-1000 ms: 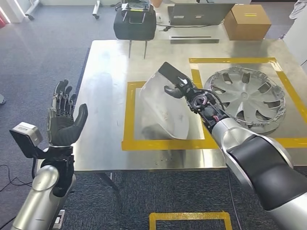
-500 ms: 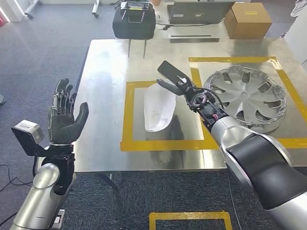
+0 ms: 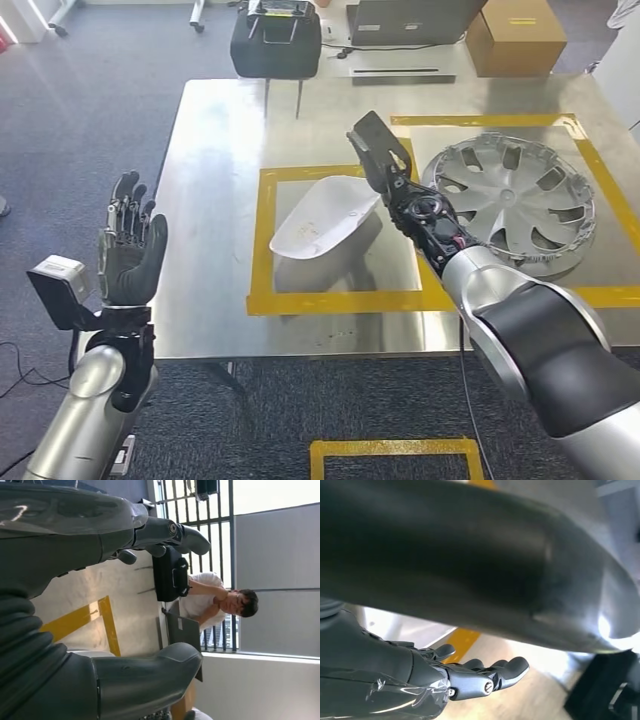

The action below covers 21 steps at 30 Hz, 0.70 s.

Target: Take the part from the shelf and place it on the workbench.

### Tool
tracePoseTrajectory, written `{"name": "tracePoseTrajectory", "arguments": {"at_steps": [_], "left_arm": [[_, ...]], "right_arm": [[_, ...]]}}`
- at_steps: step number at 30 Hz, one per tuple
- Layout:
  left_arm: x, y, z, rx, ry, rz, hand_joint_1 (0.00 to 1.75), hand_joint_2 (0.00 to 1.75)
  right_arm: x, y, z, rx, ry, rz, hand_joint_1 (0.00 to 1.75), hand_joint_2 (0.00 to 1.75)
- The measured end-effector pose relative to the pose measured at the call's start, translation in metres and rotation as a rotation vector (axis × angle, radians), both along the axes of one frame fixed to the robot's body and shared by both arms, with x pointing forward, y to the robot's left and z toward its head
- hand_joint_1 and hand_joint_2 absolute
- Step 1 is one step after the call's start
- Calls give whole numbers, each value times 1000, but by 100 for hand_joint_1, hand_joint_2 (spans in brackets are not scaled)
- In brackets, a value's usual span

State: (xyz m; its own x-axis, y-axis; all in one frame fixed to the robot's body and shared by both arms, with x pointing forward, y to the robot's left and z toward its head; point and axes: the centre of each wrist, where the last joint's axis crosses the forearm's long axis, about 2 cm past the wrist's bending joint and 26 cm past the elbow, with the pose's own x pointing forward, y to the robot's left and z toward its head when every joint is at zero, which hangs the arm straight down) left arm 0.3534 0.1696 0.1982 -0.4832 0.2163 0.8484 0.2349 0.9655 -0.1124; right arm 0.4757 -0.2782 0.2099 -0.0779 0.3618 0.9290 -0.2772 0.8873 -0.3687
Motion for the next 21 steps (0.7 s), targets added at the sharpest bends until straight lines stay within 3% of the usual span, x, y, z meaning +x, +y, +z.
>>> {"name": "tracePoseTrajectory", "arguments": {"at_steps": [9, 14, 21], "left_arm": [[-6, 7, -8, 51, 24, 37, 0, 0], [-12, 15, -16, 63, 48, 60, 0, 0], [-15, 23, -18, 66, 55, 84, 0, 0]], "right_arm": [[-18, 30, -15, 432, 14, 38, 0, 0], [-54, 52, -33, 491, 35, 5, 0, 0], [-85, 68, -25, 547, -40, 68, 0, 0]]}}
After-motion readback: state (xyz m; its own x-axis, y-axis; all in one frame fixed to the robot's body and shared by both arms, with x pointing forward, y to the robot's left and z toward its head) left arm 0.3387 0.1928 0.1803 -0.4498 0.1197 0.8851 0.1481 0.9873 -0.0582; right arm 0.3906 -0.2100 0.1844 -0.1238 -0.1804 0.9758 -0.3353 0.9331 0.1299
